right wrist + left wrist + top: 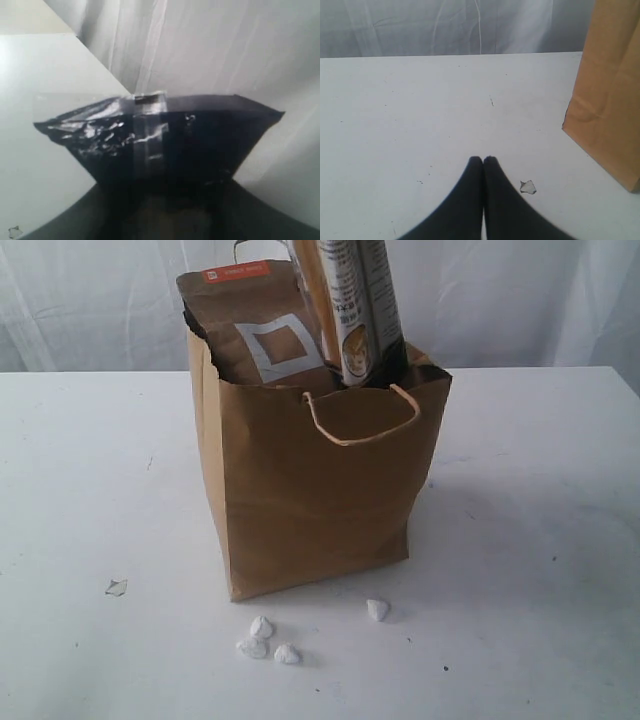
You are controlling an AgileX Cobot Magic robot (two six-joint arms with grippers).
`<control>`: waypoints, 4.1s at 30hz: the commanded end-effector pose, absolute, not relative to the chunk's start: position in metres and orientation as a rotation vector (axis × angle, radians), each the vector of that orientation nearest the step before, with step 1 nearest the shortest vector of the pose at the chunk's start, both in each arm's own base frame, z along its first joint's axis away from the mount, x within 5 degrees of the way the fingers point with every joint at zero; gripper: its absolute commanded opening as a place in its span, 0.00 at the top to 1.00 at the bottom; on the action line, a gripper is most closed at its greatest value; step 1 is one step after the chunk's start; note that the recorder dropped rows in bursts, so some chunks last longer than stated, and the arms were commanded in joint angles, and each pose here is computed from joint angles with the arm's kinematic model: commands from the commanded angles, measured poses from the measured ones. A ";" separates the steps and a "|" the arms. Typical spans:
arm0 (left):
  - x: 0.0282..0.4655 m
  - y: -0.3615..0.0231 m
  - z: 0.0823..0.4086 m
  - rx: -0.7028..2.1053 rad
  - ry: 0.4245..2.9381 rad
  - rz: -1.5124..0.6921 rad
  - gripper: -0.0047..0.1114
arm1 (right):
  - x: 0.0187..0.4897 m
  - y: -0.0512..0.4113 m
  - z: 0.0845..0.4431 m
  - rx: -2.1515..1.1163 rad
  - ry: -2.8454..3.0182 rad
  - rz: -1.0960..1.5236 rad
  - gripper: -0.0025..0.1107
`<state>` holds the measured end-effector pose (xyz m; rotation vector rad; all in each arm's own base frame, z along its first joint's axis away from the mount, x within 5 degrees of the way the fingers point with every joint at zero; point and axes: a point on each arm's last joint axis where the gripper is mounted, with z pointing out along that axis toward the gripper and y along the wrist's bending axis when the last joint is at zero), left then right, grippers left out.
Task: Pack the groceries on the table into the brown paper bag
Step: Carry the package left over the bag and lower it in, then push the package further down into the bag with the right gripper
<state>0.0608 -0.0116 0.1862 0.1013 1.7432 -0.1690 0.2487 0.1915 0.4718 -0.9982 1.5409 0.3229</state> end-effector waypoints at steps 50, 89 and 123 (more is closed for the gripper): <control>0.060 -0.011 0.185 0.100 1.744 -0.167 0.96 | 0.288 0.218 0.445 -0.986 1.778 0.528 0.98; 0.060 -0.011 0.185 0.100 1.744 -0.167 0.96 | 0.267 0.231 0.454 -1.373 1.431 0.585 0.98; 0.060 -0.011 0.185 0.100 1.744 -0.167 0.96 | 0.312 0.220 0.418 -0.871 1.971 0.690 0.65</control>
